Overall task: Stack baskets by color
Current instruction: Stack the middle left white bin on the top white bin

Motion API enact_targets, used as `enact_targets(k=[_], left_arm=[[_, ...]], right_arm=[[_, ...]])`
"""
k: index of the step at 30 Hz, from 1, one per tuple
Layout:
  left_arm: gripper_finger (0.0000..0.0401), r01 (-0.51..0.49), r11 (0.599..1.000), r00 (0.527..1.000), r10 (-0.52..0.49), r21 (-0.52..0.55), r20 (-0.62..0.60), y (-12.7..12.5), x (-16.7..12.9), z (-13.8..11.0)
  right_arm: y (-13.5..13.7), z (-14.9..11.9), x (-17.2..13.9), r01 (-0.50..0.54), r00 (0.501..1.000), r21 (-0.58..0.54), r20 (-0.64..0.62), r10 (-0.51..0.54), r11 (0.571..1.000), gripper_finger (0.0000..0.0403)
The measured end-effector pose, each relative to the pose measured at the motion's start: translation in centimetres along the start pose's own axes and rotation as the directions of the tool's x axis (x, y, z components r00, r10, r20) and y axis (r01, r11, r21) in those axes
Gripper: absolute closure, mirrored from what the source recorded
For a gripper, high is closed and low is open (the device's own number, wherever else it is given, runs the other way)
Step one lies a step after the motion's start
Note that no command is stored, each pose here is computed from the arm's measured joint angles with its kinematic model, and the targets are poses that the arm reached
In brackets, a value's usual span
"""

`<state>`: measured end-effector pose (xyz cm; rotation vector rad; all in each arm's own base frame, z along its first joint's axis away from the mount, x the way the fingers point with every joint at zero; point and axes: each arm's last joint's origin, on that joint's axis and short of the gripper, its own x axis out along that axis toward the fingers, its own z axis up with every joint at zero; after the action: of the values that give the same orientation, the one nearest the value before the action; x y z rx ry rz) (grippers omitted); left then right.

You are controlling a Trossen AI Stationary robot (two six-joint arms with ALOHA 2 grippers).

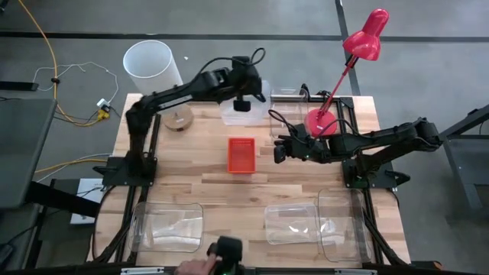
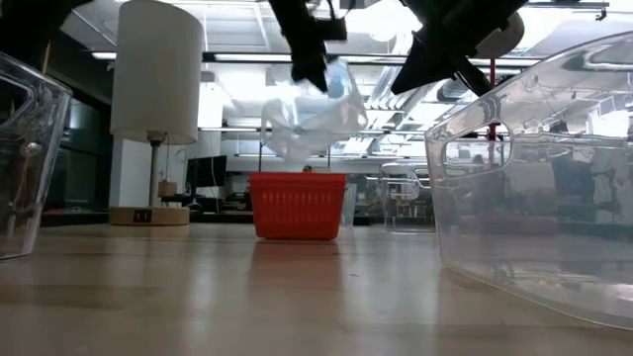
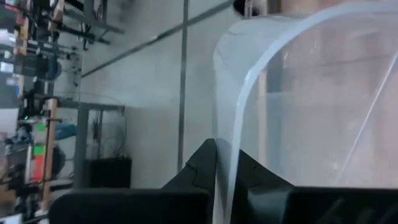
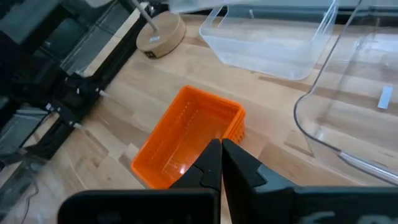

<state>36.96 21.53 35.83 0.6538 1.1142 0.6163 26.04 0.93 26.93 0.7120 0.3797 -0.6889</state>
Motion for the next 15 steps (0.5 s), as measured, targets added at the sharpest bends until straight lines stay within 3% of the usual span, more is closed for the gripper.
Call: enact_targets(k=[7, 15], left_arm=[[0.0401, 0.038, 0.998, 0.993, -0.032, 0.052, -0.116, -1.2, 3.9, -0.6], [0.0401, 0.095, 0.994, 0.979, -0.082, 0.06, -0.184, -1.4, 5.1, -1.7]], right_arm=[[0.0, 0.0, 0.0, 0.005, 1.0, 0.018, 0.009, -0.005, 1.0, 0.0403], [0.0, 0.0, 0.0, 0.005, 1.0, 0.016, 0.009, -0.006, 1.0, 0.0403]])
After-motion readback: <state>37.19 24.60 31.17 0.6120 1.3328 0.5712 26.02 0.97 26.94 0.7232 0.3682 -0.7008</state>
